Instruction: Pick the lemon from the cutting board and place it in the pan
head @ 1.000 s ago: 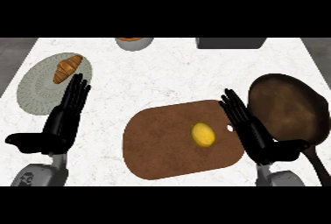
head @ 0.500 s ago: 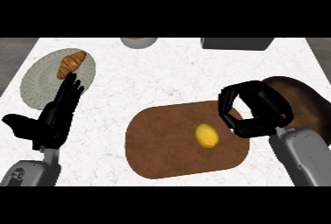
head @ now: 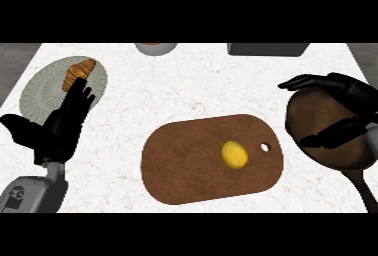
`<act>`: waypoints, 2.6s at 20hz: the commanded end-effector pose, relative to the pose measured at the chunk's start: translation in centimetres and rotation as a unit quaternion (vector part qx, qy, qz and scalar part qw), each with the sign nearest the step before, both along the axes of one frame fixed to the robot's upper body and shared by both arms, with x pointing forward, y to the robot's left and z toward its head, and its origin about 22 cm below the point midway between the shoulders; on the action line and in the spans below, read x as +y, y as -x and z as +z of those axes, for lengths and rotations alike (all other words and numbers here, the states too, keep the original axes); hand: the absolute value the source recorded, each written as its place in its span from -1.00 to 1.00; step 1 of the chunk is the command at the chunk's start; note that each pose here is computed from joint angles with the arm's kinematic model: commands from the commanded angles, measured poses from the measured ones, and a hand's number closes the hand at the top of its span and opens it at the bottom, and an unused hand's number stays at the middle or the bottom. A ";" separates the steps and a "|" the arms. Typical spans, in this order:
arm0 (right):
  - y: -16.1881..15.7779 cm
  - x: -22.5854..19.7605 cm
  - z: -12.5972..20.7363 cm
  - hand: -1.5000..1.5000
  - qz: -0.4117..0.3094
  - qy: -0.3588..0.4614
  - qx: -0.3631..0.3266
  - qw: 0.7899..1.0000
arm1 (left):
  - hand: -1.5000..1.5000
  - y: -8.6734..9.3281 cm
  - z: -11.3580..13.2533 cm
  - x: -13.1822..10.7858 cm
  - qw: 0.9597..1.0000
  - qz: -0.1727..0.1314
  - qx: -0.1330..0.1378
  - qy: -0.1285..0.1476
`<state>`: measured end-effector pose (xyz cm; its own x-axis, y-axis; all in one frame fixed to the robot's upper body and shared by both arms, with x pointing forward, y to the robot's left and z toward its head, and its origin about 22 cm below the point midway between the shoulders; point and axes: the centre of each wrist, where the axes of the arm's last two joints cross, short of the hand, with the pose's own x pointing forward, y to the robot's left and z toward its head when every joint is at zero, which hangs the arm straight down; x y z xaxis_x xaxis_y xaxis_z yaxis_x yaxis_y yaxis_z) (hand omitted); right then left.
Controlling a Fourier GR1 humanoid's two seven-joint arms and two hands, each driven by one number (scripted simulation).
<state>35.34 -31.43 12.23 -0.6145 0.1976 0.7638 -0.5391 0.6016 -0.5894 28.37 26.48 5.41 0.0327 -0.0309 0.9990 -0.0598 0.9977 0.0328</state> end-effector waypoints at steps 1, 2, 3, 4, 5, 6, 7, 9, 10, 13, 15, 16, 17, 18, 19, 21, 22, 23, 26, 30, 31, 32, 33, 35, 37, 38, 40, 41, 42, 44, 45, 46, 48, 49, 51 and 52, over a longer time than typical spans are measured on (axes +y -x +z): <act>-2.1 -0.7 3.3 -1.00 0.051 0.050 -0.052 0.996 | 0.00 -0.9 1.5 0.6 1.000 0.006 0.001 -0.007; -2.6 -0.2 1.3 -1.00 0.055 0.046 -0.052 0.996 | 0.00 -0.7 1.1 -0.3 1.000 0.000 0.006 -0.004; -3.0 2.9 2.3 -1.00 0.065 0.061 -0.057 0.994 | 0.00 0.6 0.1 -0.8 1.000 -0.006 0.007 -0.002; -3.4 3.2 3.0 -1.00 0.070 0.075 -0.071 0.992 | 0.00 -0.9 -0.5 -0.8 1.000 0.005 0.014 -0.004; -3.8 3.8 4.2 -1.00 0.076 0.111 -0.068 0.989 | 0.00 -0.4 -0.3 0.4 1.000 0.002 0.011 -0.007; -3.6 4.8 4.5 -1.00 0.079 0.132 -0.078 0.985 | 0.00 -1.3 2.1 -0.4 1.000 0.000 -0.001 0.000; -2.3 5.8 4.4 -1.00 0.093 0.169 -0.092 0.977 | 0.00 0.3 0.9 0.4 1.000 0.011 0.010 -0.008; -2.3 8.1 5.4 -1.00 0.095 0.206 -0.124 0.966 | 0.00 -0.2 -0.4 -0.4 1.000 0.013 0.010 0.002; -2.9 8.0 5.8 -1.00 0.089 0.226 -0.124 0.962 | 0.00 -0.8 1.4 0.5 1.000 0.009 0.007 -0.005; -3.3 11.7 6.0 -1.00 0.100 0.268 -0.136 0.949 | 0.00 1.3 -1.6 -0.1 1.000 0.006 0.006 -0.007; -2.3 13.4 4.7 -1.00 0.125 0.319 -0.135 0.930 | 0.00 -0.7 2.0 -1.1 1.000 0.002 0.014 -0.005; -2.4 12.0 4.1 -1.00 0.128 0.355 -0.118 0.919 | 0.00 0.6 0.4 0.1 1.000 0.002 0.015 0.002; -2.7 12.6 4.1 -1.00 0.135 0.378 -0.122 0.908 | 0.00 -0.2 0.9 1.1 1.000 0.008 0.005 0.009; -1.6 13.7 3.5 -1.00 0.154 0.417 -0.104 0.890 | 0.00 0.2 0.6 -1.5 1.000 0.001 0.011 0.001; -2.3 12.5 4.3 -1.00 0.147 0.436 -0.094 0.883 | 0.00 0.8 0.9 0.1 1.000 0.006 0.008 -0.003; -1.5 12.9 2.6 -1.00 0.171 0.457 -0.103 0.867 | 0.00 -0.2 -0.1 1.3 1.000 0.021 0.006 -0.008; -0.6 13.6 2.9 -1.00 0.172 0.462 -0.105 0.864 | 0.00 -0.4 1.5 -0.4 1.000 0.013 0.009 -0.007; -0.3 14.2 3.1 -1.00 0.179 0.465 -0.115 0.860 | 0.00 0.0 1.1 1.1 1.000 0.016 0.017 0.002; 1.6 14.5 3.3 -1.00 0.179 0.455 -0.133 0.862 | 0.00 0.3 1.9 -0.3 1.000 0.015 0.010 -0.002; 2.1 12.3 3.3 -1.00 0.154 0.505 -0.181 0.830 | 0.00 -0.1 0.5 -0.1 1.000 0.018 0.009 -0.002; 3.0 12.0 3.4 -1.00 0.141 0.509 -0.193 0.826 | 0.00 0.3 -0.6 -0.4 1.000 0.013 0.011 -0.005; 3.3 12.4 4.1 -1.00 0.139 0.511 -0.193 0.826 | 0.00 0.3 0.9 0.7 1.000 0.018 0.021 -0.002; 2.8 14.8 2.2 -1.00 0.130 0.505 -0.207 0.828 | 0.00 0.5 -1.5 0.9 1.000 0.011 0.011 -0.009; 4.9 13.2 3.3 -1.00 0.128 0.505 -0.217 0.826 | 0.00 0.5 0.8 -1.7 1.000 0.019 0.019 0.009; 4.7 13.9 4.2 -1.00 0.125 0.498 -0.208 0.832 | 0.00 0.9 1.3 0.9 1.000 0.023 0.008 -0.005; 4.9 14.1 1.1 -1.00 0.126 0.490 -0.204 0.838 | 0.00 -0.4 -0.2 1.1 1.000 0.021 0.010 -0.002; 6.3 15.8 1.7 -1.00 0.127 0.476 -0.211 0.844 | 0.00 0.8 1.1 1.0 1.000 0.026 0.009 -0.005; 6.2 15.1 2.3 -1.00 0.130 0.478 -0.200 0.845 | 0.00 0.4 2.7 0.4 1.000 0.013 0.005 -0.008; 5.3 16.0 2.4 -1.00 0.136 0.491 -0.195 0.838 | 0.00 1.2 0.5 1.8 1.000 0.009 0.003 0.003; 7.4 16.4 2.1 -1.00 0.129 0.507 -0.193 0.830 | 0.00 1.0 0.9 2.1 1.000 0.021 0.012 0.002; 6.0 17.5 0.9 -1.00 0.121 0.509 -0.197 0.829 | 0.00 -0.4 1.2 1.4 1.000 0.010 0.009 -0.005; 7.6 18.3 0.7 -1.00 0.120 0.518 -0.196 0.824 | 0.00 0.8 -0.6 -0.1 1.000 0.016 0.014 0.002; 5.4 17.1 0.5 -1.00 0.107 0.528 -0.193 0.820 | 0.00 0.0 1.6 0.5 1.000 0.009 0.016 0.003; 6.6 19.3 -1.1 -1.00 0.105 0.524 -0.196 0.822 | 0.00 1.4 0.8 0.0 1.000 0.009 0.004 -0.002; 4.7 19.6 -0.4 -1.00 0.101 0.537 -0.192 0.815 | 0.00 0.6 1.5 0.6 1.000 0.013 0.014 -0.004; 4.5 20.1 0.1 -1.00 0.095 0.525 -0.194 0.823 | 0.00 -1.1 1.0 -1.0 1.000 0.013 0.007 -0.010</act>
